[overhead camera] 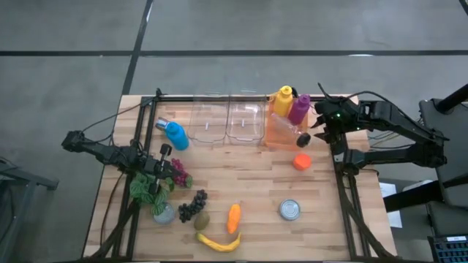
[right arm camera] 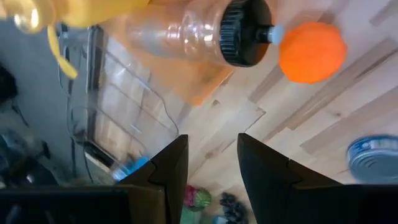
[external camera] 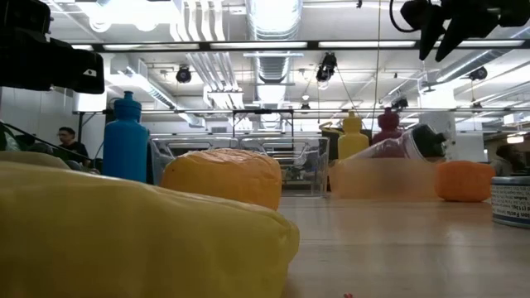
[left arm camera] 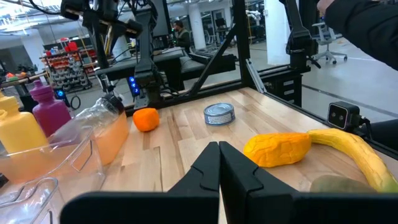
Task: Pick & Place Food Item
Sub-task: Put the transparent water bottle into the orange bin
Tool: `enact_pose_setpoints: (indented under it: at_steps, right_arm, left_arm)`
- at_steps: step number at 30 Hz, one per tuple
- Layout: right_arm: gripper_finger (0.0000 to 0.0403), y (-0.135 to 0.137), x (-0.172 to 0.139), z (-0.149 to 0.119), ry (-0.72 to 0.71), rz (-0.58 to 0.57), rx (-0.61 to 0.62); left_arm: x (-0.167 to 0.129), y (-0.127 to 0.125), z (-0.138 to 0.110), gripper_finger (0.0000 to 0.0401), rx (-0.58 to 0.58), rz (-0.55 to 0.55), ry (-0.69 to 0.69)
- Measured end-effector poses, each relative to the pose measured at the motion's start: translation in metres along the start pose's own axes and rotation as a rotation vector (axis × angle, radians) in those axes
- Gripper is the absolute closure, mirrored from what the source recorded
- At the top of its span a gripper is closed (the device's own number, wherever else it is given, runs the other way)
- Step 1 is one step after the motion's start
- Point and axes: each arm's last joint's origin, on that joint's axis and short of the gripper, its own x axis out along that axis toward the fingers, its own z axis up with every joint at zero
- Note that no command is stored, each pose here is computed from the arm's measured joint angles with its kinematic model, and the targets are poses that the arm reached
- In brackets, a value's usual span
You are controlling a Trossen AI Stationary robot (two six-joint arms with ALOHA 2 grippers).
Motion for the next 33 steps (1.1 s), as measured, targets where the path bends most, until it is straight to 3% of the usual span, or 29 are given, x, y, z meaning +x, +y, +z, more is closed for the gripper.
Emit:
enact_pose_setpoints:
  at_steps: [4, 9, 14, 22, 33]
  right_arm:
    - [0.0266, 0.001, -0.007, -0.001, 0.054, 0.017, -0.214]
    - [0.0266, 0.004, -0.012, -0.005, 0.083, 0.064, -0.650]
    - [0.0266, 0.006, -0.010, -0.013, 0.036, 0.120, -0.942]
    - [0.0266, -0.013, -0.003, -0.040, -0.191, 0.299, -1.279]
    - [0.0266, -0.084, 0.023, -0.052, -0.497, 0.464, -1.688]
  left_arm:
    - [0.000, 0.000, 0.000, 0.0400, 0.000, 0.000, 0.000]
    - [0.000, 0.000, 0.000, 0.0400, 0.000, 0.000, 0.000]
    - [0.000, 0.000, 0.000, 0.0400, 0.000, 0.000, 0.000]
    - [0.000, 0.000, 0.000, 0.0400, 0.000, 0.000, 0.000]
    - [0.000, 0.000, 0.000, 0.0400, 0.000, 0.000, 0.000]
